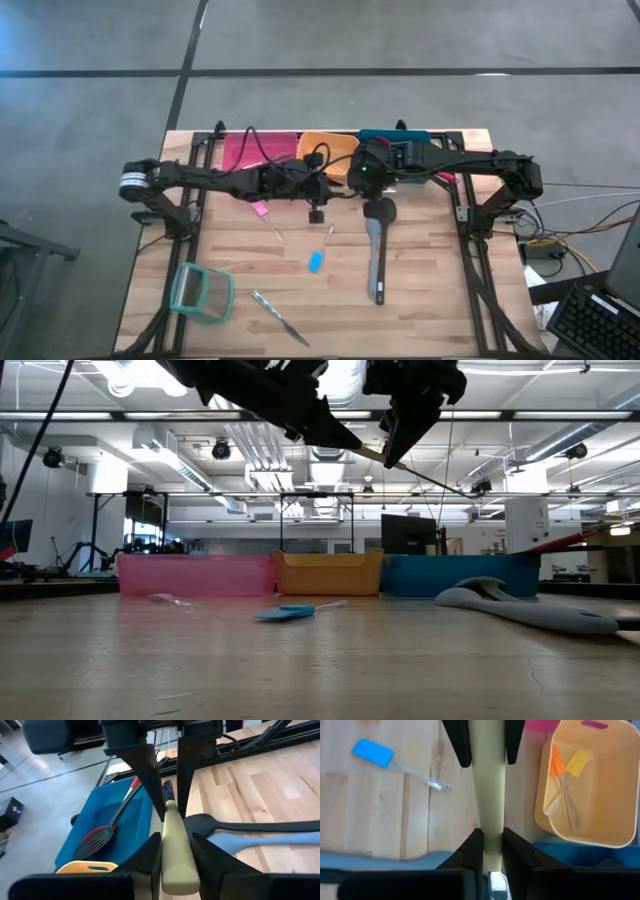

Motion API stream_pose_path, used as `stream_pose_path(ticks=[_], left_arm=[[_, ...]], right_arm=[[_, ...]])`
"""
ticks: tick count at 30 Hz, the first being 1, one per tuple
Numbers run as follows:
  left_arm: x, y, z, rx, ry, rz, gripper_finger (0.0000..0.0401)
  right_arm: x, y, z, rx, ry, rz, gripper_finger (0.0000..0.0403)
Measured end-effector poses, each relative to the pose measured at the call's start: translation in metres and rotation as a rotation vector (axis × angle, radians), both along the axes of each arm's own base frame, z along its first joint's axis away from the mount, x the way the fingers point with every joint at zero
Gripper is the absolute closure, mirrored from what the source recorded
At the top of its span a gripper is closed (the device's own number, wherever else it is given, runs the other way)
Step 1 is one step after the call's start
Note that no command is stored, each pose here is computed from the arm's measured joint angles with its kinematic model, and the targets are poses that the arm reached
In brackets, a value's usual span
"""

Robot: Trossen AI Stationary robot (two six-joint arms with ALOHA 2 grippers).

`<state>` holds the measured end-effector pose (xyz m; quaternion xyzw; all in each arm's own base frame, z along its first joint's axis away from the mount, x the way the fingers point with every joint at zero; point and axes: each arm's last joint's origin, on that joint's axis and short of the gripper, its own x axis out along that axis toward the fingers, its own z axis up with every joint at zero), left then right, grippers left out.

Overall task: Pick & Place Kitchen Items
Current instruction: Put the yellow knife into the red bin

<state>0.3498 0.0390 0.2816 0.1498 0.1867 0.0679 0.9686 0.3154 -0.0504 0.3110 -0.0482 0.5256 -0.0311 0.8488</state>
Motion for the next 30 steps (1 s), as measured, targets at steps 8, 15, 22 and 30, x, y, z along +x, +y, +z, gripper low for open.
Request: stream_pose_path(ticks=[8, 15, 22, 30], left_arm=[[-0.027, 0.004, 0.014, 0.063, 0.078, 0.16, 0.0318], [-0.06, 0.007, 0.027, 0.12, 0.136, 0.296, 0.0318], [-0.115, 0.011, 0.023, 0.115, 0.133, 0.375, 0.0318], [-0.18, 0.013, 0.015, 0.075, 0.124, 0.461, 0.0318]], right_arm=[[0.0, 0.0, 0.001, 0.012, -0.002, -0.021, 0.0255], [-0.001, 0.0, 0.001, 0.021, -0.002, -0.035, 0.0212], [-0.001, 0.0, 0.0, 0.022, 0.004, -0.034, 0.0201], [0.0, 0.0, 0.0, 0.021, -0.002, -0.034, 0.0224]])
